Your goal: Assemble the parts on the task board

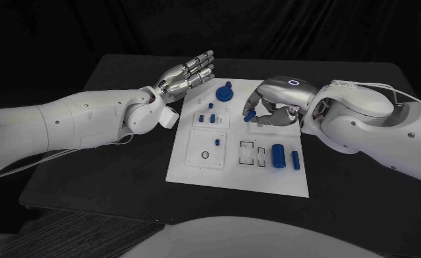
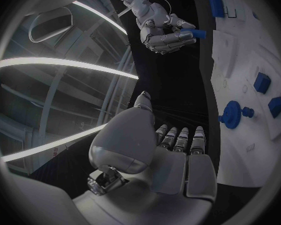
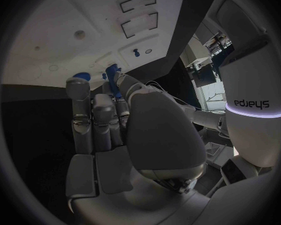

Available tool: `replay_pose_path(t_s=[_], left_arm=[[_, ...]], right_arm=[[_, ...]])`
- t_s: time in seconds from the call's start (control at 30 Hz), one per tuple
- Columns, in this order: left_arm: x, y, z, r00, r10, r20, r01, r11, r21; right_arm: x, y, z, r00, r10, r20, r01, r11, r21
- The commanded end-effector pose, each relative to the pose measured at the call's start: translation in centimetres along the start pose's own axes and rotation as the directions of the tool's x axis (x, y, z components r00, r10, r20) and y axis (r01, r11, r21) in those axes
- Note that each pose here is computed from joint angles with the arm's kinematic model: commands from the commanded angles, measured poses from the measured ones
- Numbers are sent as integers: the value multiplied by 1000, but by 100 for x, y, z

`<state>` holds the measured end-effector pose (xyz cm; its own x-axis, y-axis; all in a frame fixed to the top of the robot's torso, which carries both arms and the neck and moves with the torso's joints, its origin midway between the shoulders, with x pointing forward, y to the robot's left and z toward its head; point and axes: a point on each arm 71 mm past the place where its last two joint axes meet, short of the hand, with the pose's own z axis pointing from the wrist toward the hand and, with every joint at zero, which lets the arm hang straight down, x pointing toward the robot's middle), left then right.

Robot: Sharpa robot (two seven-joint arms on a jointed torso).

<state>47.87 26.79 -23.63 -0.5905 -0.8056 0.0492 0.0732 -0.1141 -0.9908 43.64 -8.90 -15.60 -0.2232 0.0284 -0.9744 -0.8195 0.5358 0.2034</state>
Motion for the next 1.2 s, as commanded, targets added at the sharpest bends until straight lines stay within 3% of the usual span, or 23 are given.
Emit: replay_pose_path(t_s=[0.03, 0.3, 0.57, 0.83, 1.2], left_arm=[[8, -66, 6, 1000, -2, 7, 1, 995, 102], [-14, -82, -4, 999, 17, 31, -21, 992, 122], [-33, -95, -11, 998, 30, 48, -36, 990, 139], [-27, -98, 3, 998, 33, 50, -40, 988, 149], [-11, -91, 27, 999, 29, 43, -36, 988, 151]], right_arm=[[38, 148, 83, 998, -6, -59, 3, 999, -45], [130, 448, 380, 996, -48, -75, 37, 990, -139], [270, 626, 607, 991, -80, -106, 59, 982, -182], [460, 749, 722, 987, -98, -124, 71, 975, -211], [544, 763, 768, 981, -139, -135, 108, 972, -211]])
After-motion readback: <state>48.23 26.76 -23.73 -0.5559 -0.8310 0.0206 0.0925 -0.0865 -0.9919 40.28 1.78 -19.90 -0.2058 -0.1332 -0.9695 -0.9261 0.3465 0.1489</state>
